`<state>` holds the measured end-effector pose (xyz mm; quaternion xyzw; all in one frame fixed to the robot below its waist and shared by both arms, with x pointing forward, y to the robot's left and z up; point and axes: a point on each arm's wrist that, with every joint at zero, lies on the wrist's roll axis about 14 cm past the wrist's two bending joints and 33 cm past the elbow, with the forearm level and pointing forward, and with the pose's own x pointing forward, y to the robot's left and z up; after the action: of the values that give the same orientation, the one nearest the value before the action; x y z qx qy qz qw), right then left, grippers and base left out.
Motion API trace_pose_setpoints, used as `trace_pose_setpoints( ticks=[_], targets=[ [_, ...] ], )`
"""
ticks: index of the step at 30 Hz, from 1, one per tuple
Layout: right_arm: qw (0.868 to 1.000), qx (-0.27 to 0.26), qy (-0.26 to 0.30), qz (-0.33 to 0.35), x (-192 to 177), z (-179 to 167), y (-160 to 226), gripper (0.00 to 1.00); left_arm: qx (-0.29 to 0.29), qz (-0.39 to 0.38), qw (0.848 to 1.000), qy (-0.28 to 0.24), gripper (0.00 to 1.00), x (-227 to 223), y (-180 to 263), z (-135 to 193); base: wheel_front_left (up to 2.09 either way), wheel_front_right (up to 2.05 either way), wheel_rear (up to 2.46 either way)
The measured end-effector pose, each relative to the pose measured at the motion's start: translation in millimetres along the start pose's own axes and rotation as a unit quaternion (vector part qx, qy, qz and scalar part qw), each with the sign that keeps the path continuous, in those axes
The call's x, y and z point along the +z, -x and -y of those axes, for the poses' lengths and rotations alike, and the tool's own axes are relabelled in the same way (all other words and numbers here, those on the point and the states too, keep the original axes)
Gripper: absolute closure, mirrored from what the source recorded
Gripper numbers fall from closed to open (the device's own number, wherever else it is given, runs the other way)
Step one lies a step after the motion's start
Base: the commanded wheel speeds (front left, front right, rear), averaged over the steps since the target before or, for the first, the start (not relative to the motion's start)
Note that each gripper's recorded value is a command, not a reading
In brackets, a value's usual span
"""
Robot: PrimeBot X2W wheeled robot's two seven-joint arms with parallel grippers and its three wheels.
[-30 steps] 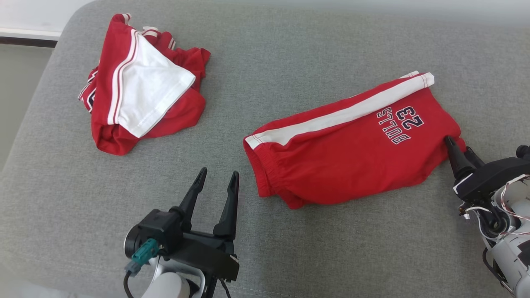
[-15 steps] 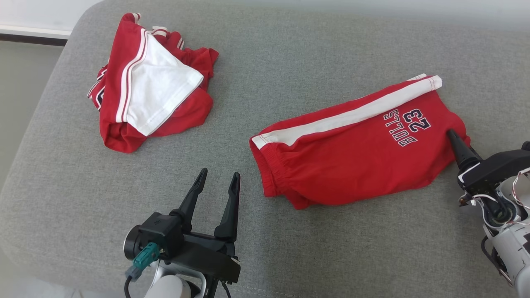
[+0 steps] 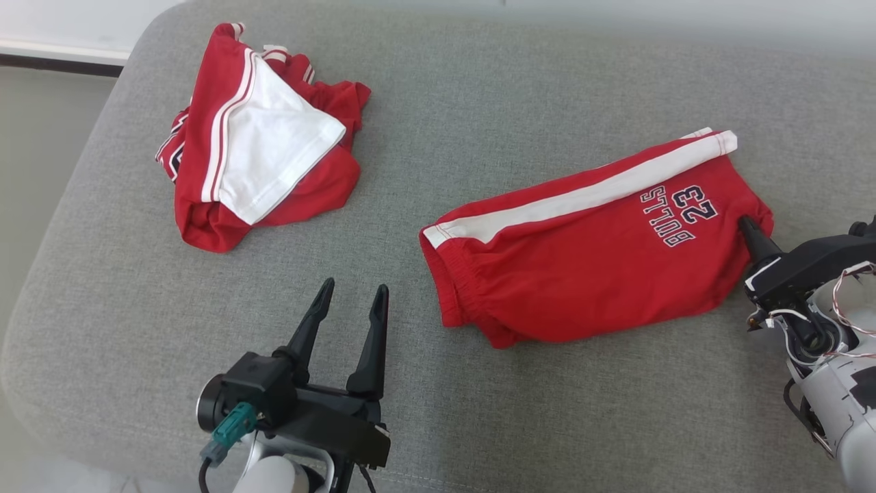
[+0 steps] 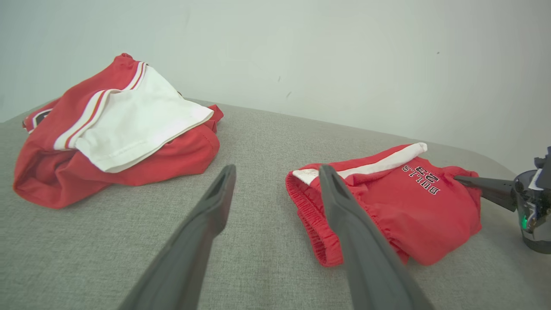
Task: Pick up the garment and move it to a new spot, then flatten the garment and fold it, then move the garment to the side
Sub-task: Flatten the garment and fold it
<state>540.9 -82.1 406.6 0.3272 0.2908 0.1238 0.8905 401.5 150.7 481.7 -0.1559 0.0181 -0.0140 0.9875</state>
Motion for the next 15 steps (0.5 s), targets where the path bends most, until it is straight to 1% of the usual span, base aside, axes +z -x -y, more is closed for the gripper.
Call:
trace_pose_setpoints(
  ticks=[4,8,15],
  targets=[
    [1.000,-0.004,0.002,0.008,3.7,1.9,5.7,1.00,0.002,-0.007,1.000,0.002,0.00,-4.6,5.5,-1.2,0.00,0.00,0.00],
    [1.000,-0.012,0.001,0.018,9.7,9.2,15.2,1.00,-0.007,-0.006,1.000,-0.001,0.00,-4.5,6.1,4.1,0.00,0.00,0.00],
    [0.997,-0.048,-0.003,0.057,31.4,41.6,43.7,1.00,-0.041,0.006,0.999,0.003,0.00,2.3,1.0,23.3,0.00,0.00,0.00]
  ],
)
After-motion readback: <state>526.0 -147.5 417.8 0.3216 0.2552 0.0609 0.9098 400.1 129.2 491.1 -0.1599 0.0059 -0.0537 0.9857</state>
